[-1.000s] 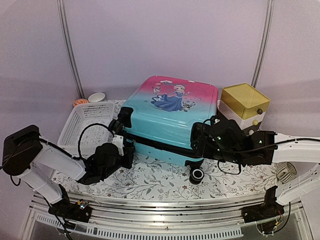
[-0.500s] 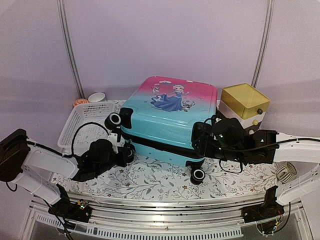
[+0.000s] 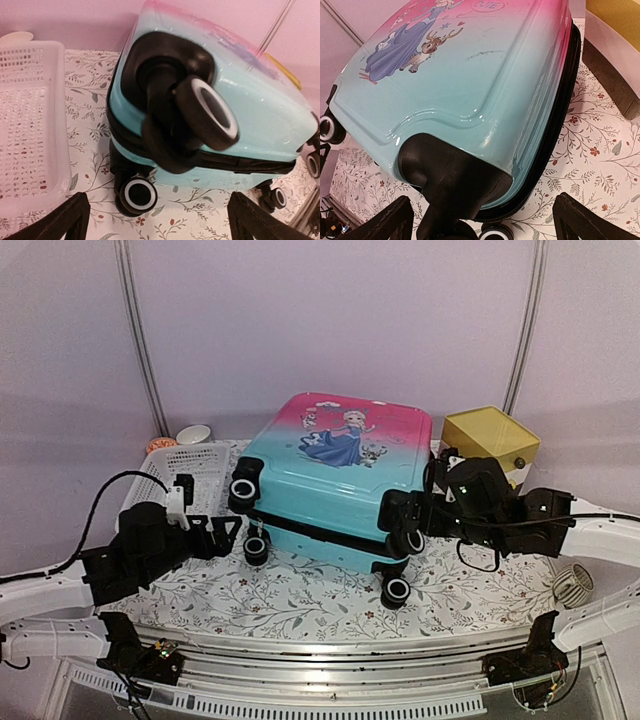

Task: Open, take out, and arrange the luggage
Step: Unzip the zipper of the luggage.

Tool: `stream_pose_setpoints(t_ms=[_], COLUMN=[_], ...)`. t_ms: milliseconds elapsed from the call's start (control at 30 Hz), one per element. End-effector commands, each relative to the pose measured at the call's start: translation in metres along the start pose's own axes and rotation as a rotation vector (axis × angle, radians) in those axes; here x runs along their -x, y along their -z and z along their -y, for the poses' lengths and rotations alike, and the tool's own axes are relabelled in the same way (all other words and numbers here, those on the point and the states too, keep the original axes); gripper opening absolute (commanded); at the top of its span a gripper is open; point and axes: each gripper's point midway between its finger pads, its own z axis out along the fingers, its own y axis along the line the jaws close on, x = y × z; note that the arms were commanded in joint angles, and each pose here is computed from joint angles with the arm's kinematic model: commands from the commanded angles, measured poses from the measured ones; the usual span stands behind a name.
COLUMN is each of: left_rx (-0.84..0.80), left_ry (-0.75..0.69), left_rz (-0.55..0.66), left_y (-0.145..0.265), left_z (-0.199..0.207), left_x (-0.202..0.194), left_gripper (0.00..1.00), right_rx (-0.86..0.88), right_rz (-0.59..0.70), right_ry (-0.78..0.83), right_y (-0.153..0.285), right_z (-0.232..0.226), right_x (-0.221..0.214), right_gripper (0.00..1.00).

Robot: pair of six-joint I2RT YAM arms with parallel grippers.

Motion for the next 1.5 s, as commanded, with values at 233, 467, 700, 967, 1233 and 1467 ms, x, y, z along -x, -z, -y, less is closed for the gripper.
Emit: stream_pose_setpoints(t_ms=[233, 467, 700, 967, 1233, 1467], left_rx=[-0.072, -0.107, -0.218, -0.291, -0.284, -0.268], left_ry=[-0.053, -0.061, -0.052, -0.02, -0.034, -0.045], left_rz=[-0.096, -0.137, -0.212, -0.275, -0.303, -0.288], left_y=[0.014, 0.002, -0.014, -0.034, -0.042, -0.036], left_z=[0.013, 0.003, 0.001, 0.004, 0.001, 0.001], left_x=[0.046, 0.066, 0.064, 0.047, 0.044, 0.053], left_gripper=[0.98, 0.98, 0.98, 0.98, 0.98, 0.98], right_rx=[0.124, 0.189, 0.239, 0.257, 0.251, 0.249], right_rz=[0.013, -0.011, -0.047, -0.084, -0.101, -0.093], right_ry=[0.013, -0.021, -0.042, -0.04, -0.042, -0.046], right_y=[0.003, 0.001, -0.011, -0.024, -0.031, -0.03], right_z=[-0.003, 0.0, -0.003, -0.007, -0.006, -0.004], right_x=[0.045, 0.051, 0.049, 0.041, 0.037, 0.039], right_gripper=[0.99, 0.99, 0.99, 0.99, 0.99, 0.99])
